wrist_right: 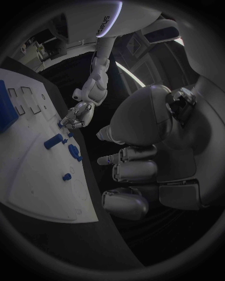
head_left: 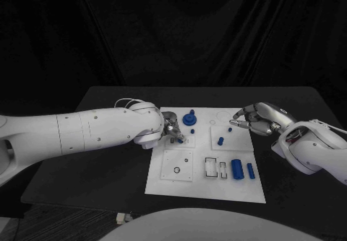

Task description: Assemble the parts on the task board

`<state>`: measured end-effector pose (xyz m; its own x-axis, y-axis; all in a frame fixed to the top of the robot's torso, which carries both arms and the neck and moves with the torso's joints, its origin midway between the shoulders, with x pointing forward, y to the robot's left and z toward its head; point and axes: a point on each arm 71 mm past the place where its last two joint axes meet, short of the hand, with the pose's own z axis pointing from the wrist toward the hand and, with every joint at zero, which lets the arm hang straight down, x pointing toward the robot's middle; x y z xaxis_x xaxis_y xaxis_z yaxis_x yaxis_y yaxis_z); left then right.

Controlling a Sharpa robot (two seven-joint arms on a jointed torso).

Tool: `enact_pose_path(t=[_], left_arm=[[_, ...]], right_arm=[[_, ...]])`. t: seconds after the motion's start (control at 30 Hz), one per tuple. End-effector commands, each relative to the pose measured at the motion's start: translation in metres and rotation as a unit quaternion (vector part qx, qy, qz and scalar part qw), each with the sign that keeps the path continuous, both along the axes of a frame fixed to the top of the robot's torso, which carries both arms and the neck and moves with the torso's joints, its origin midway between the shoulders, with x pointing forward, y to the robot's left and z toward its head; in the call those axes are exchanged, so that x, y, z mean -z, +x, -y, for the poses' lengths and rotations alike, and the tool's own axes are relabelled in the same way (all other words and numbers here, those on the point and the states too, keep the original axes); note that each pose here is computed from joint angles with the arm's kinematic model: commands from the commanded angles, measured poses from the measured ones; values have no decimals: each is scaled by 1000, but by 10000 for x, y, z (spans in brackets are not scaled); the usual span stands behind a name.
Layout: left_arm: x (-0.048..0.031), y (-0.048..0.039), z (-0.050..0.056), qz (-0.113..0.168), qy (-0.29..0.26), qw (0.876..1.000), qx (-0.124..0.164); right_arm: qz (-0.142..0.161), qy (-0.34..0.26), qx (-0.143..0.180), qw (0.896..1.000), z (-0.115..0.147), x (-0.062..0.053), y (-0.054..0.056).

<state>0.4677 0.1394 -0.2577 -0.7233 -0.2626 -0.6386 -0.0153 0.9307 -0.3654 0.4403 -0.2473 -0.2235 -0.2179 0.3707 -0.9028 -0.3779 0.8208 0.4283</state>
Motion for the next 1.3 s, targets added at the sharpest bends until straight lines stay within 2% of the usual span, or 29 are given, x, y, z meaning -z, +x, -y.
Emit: enact_pose_path(t=[0.03, 1.3], left_arm=[[13, -11, 21, -9, 2, 1000, 8], [27, 49, -10, -6, 7, 1000, -2]], right_arm=[[-4, -2, 3, 1000, 6, 15, -5], [-11, -4, 2, 1000, 12, 58, -25]])
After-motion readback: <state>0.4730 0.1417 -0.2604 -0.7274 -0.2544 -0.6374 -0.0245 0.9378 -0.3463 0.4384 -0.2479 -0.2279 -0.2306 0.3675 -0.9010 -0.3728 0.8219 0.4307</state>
